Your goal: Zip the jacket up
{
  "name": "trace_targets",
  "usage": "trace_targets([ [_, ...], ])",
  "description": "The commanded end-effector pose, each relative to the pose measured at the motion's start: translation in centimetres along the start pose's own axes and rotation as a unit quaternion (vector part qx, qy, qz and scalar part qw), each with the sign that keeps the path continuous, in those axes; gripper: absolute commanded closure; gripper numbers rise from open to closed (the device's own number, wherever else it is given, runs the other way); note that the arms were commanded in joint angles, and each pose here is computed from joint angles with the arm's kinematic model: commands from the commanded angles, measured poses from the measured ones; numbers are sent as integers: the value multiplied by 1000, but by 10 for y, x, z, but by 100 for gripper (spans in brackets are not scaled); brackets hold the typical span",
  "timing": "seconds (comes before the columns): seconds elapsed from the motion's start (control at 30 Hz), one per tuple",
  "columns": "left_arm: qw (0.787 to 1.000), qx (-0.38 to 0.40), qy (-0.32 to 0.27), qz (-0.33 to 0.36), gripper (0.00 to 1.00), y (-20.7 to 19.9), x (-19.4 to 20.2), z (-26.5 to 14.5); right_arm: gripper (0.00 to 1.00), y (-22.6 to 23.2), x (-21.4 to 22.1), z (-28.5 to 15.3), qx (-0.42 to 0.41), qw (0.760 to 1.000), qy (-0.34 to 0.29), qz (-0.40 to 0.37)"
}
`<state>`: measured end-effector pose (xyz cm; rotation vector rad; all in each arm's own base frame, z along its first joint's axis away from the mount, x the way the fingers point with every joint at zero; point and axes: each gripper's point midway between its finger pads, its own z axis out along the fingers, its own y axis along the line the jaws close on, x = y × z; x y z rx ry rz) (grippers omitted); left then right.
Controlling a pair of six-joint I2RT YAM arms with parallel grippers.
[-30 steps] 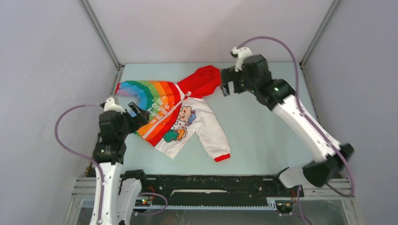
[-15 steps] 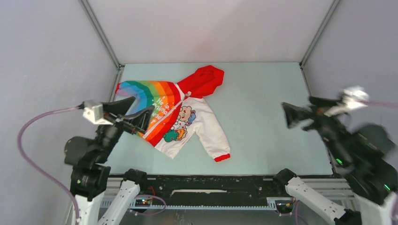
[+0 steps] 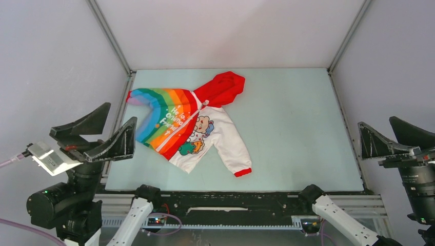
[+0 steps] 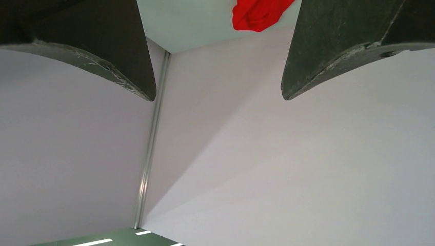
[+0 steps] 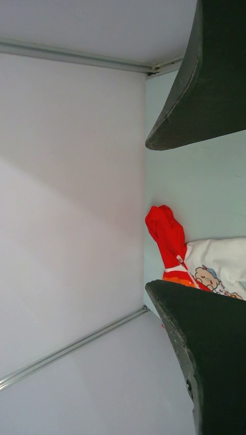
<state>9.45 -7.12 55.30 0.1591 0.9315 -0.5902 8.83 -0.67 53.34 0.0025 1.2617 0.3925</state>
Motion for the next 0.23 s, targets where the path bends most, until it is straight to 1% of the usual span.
trace_targets([
  [0.0,1000,-20,-15,16,5,5,-16,1,0,-4,5,1,13,1000,4,-11],
  [0.13,999,-33,-18,19,5,8,-20,-4,0,-5,10,1,13,1000,6,-11],
  [0.2,999,-36,-19,21,5,9,-22,-5,0,-1,13,-1,-1,1000,11,-17],
])
